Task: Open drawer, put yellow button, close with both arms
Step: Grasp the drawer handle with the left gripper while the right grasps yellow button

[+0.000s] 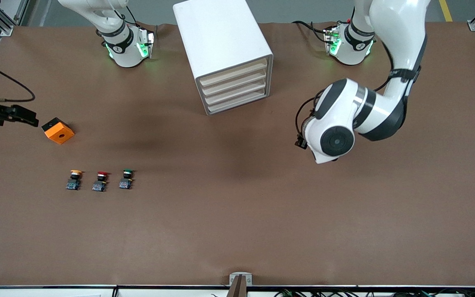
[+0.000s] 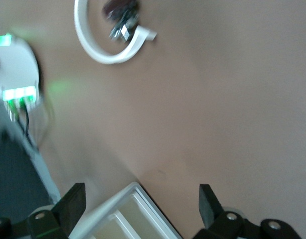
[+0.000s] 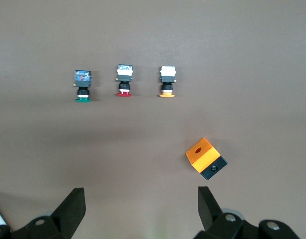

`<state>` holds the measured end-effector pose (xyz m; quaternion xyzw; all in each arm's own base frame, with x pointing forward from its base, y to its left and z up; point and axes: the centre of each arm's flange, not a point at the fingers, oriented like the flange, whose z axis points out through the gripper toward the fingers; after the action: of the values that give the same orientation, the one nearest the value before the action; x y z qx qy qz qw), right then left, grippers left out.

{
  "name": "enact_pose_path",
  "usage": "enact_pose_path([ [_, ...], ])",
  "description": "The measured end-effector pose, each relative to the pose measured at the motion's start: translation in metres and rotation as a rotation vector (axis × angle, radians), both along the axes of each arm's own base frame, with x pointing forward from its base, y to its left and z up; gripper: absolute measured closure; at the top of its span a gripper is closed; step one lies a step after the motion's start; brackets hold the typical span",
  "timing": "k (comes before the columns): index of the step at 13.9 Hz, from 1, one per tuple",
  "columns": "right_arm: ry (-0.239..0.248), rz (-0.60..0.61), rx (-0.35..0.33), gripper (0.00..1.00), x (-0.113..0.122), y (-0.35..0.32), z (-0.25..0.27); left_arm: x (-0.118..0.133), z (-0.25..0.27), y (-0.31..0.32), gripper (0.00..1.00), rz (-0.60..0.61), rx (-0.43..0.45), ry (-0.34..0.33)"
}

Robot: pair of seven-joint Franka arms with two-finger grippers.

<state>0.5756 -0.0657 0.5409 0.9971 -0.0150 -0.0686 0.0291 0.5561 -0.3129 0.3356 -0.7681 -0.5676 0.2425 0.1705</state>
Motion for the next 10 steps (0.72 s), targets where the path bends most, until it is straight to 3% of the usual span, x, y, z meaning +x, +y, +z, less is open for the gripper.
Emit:
enact_pose_path([
  [1,0.005,-0.004,-0.003,0.00,0.007,-0.003,-0.011,-0.001,-0.012,-0.005,0.00,0.077,0.009,0.042],
  [5,-0.070,-0.046,-0.022,0.00,0.043,-0.038,-0.057,-0.016,-0.033,-0.039,0.00,0.326,0.047,0.198],
  [10,-0.172,-0.058,-0.005,0.00,0.085,-0.047,-0.151,-0.037,-0.031,-0.082,0.00,0.498,0.037,0.373],
])
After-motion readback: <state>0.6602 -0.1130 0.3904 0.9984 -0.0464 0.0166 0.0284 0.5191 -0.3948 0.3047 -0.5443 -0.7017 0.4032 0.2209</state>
